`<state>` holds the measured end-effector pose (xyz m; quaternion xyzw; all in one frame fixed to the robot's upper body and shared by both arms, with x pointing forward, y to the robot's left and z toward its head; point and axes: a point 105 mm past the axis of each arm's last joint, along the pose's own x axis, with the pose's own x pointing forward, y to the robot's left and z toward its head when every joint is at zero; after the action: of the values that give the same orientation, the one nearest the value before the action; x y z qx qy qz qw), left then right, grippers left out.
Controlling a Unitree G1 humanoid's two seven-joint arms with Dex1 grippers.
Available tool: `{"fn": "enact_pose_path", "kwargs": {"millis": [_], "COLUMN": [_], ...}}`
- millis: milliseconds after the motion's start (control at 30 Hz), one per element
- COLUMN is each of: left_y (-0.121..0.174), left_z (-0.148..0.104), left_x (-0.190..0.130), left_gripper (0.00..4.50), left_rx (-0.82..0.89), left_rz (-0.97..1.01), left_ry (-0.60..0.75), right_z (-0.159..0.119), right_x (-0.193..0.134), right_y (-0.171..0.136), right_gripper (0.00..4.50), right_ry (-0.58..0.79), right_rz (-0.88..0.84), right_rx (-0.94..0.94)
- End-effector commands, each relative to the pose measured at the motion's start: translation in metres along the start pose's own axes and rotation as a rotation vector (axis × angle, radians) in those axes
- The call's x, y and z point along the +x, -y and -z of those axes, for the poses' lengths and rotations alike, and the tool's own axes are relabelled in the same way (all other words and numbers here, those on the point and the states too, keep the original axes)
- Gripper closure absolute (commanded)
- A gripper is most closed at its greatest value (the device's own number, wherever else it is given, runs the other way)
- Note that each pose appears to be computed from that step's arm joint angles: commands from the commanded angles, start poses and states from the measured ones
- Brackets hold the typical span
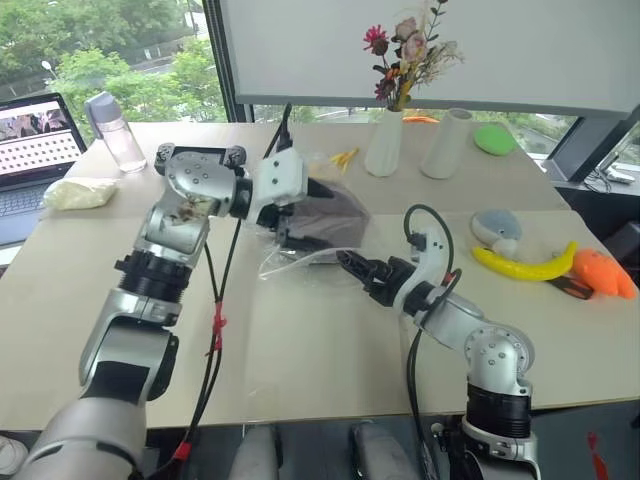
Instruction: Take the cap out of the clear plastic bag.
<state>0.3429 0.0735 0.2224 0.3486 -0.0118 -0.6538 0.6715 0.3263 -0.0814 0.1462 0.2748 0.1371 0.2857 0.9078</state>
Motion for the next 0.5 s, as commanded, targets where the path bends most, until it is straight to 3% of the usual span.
{"fn": "enact_pose_path", "kwargs": {"millis": [33,200,500], "left_y": [0.013,0.025,0.008], "left_z": [-0.011,0.001,0.026], "left_x": [0.004,0.025,0.041], "left_gripper": [0.07,0.07,0.07], "left_rx": [0.068,0.14,0.295], "left_rz": [0.068,0.055,-0.058], "left_ry": [0.002,-0.051,-0.204], "right_z": [-0.007,-0.008,-0.011], "right_x": [-0.002,-0.001,-0.002], "right_y": [-0.01,-0.011,-0.013], "right_gripper": [0.0,0.0,0.0], "right_ry": [0.038,0.046,0.062], "right_rz": [-0.037,-0.038,-0.038], "right_rx": [-0.015,-0.011,-0.012]}}
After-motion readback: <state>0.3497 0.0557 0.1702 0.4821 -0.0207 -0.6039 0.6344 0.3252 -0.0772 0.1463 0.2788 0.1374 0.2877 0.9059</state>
